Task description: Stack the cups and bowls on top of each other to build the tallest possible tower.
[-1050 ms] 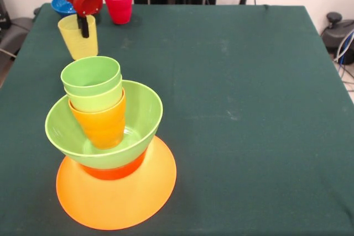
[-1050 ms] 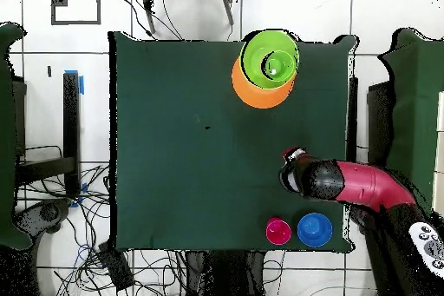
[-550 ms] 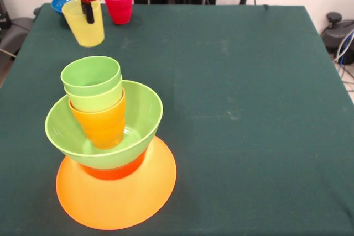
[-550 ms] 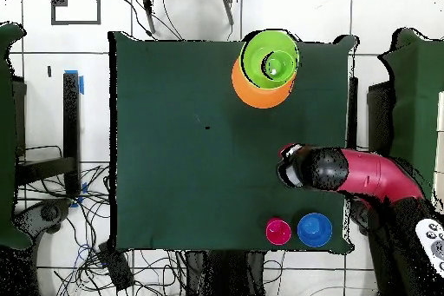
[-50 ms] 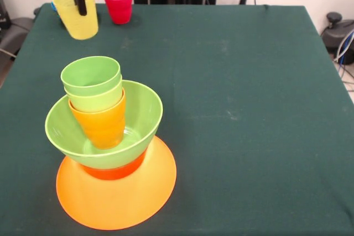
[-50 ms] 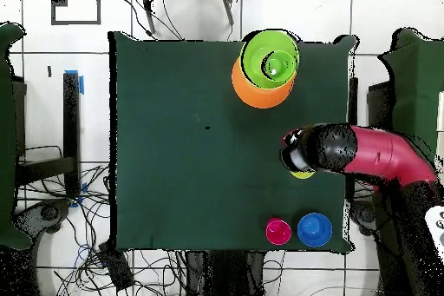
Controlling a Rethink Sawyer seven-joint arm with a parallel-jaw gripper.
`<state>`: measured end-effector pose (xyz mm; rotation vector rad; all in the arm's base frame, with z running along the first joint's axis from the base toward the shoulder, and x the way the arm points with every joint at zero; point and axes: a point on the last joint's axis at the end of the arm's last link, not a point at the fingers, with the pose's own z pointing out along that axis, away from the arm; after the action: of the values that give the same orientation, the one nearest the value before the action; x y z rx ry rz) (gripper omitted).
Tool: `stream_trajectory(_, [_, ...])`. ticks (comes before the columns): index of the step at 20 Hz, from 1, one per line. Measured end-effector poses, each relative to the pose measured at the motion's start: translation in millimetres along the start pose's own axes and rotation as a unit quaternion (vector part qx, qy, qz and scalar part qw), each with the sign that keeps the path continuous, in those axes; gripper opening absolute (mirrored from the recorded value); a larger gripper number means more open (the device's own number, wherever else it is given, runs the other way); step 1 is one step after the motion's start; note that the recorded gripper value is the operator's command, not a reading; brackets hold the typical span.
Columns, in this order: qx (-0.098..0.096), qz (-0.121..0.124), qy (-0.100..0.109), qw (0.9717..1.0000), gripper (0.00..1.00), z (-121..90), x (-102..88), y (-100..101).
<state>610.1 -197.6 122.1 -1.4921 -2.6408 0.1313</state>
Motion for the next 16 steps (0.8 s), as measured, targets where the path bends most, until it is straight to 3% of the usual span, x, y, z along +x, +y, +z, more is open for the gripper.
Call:
stream_trajectory(9, [-0.002,0.005,-0.010,0.9999,0.00,-49.9,-27.7,43.2])
stream_trajectory(16, [-0.014,0.005,-0.021,0.9997,0.00,-95.6,-41.5,82.7])
